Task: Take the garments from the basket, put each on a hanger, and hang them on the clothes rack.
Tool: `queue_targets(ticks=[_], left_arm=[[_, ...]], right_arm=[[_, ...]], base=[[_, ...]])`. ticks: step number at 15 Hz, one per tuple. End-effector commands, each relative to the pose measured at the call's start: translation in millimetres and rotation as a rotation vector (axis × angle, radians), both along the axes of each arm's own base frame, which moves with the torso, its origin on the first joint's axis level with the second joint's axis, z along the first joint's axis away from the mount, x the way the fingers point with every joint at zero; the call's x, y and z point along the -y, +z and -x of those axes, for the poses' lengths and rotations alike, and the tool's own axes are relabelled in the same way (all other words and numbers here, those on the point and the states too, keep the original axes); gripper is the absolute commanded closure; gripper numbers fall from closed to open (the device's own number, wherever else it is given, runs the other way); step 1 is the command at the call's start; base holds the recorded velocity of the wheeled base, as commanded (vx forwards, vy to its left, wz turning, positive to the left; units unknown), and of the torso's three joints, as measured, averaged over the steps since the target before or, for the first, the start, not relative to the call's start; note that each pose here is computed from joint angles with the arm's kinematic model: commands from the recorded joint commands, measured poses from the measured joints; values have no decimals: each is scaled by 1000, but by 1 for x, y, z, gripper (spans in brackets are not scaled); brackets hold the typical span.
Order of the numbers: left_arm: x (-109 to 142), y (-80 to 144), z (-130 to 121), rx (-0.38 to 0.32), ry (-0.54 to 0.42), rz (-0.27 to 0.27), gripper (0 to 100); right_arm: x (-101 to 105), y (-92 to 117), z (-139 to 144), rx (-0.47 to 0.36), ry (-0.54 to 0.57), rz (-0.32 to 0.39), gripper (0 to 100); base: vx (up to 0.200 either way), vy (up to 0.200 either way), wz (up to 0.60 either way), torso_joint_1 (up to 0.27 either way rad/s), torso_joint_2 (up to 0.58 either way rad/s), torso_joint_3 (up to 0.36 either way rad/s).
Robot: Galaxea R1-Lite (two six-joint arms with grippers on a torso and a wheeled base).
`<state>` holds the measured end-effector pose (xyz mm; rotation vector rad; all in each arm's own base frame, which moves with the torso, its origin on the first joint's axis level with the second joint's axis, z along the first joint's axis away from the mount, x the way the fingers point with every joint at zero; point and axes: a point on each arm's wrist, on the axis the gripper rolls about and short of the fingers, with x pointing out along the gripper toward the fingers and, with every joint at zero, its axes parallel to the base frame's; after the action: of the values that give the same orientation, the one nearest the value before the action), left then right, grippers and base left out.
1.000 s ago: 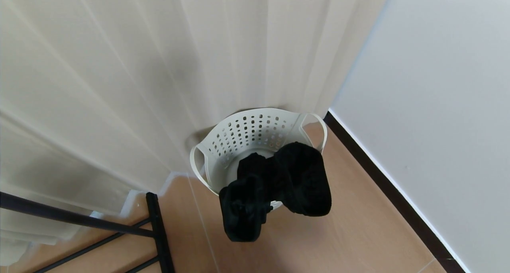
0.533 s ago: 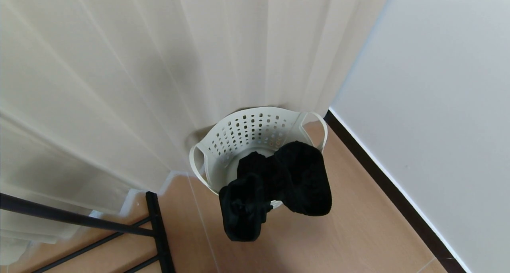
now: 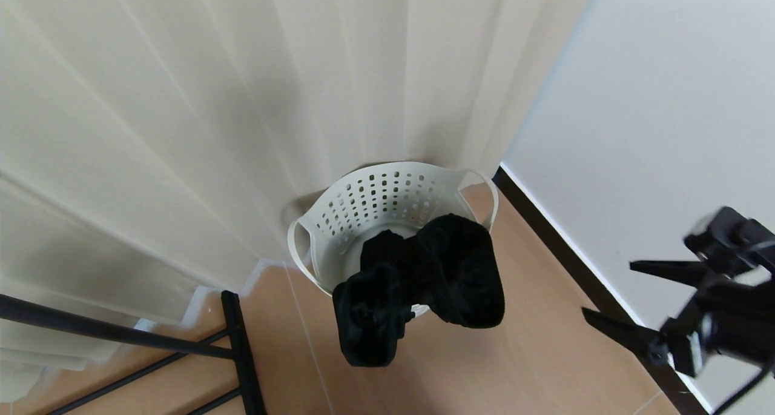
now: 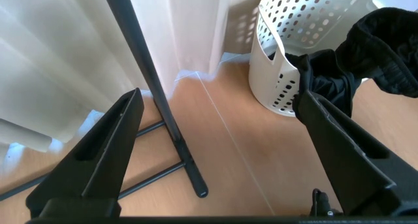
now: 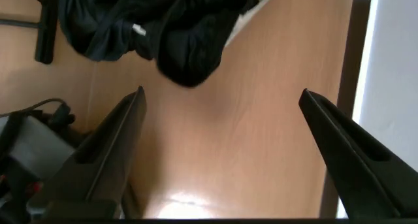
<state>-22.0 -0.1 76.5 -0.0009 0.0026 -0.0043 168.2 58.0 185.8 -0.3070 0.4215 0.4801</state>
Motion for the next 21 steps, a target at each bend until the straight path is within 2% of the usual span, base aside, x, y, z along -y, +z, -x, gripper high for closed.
queue_targets(ticks=[1, 3, 5, 7, 9, 11, 12, 17, 18, 21], left_arm=[[0, 0, 0, -2, 0, 1, 0], [0, 0, 0, -2, 0, 1, 0], [0, 0, 0, -2, 0, 1, 0], [0, 0, 0, -2, 0, 1, 0], [0, 0, 0, -2, 0, 1, 0], [0, 0, 0, -2, 0, 1, 0], [0, 0, 0, -2, 0, 1, 0], [0, 0, 0, -2, 0, 1, 0], [0, 0, 0, -2, 0, 1, 0], [0, 0, 0, -2, 0, 1, 0]], right_arm=[[-37, -5, -87, -24, 75, 134, 0], [-46, -7, -128, 19, 96, 211, 0], [-46, -13, -157, 57, 124, 309, 0], [-51, -23, -181, 68, 150, 358, 0], [-62, -31, -200, 76, 161, 361, 0], [-70, -42, -210, 73, 120, 388, 0], [-72, -43, -215, 86, 96, 378, 0], [-76, -44, -221, 105, 82, 350, 0], [-85, -52, -225, 100, 91, 338, 0], [-89, -69, -237, 120, 83, 328, 0]], base=[[0, 0, 0, 0, 0, 0], [0, 0, 0, 0, 0, 0], [0, 0, 0, 0, 0, 0], [0, 0, 0, 0, 0, 0], [0, 0, 0, 0, 0, 0], [0, 0, 0, 0, 0, 0], [0, 0, 0, 0, 0, 0], [0, 0, 0, 0, 0, 0], [0, 0, 0, 0, 0, 0], [0, 0, 0, 0, 0, 0]])
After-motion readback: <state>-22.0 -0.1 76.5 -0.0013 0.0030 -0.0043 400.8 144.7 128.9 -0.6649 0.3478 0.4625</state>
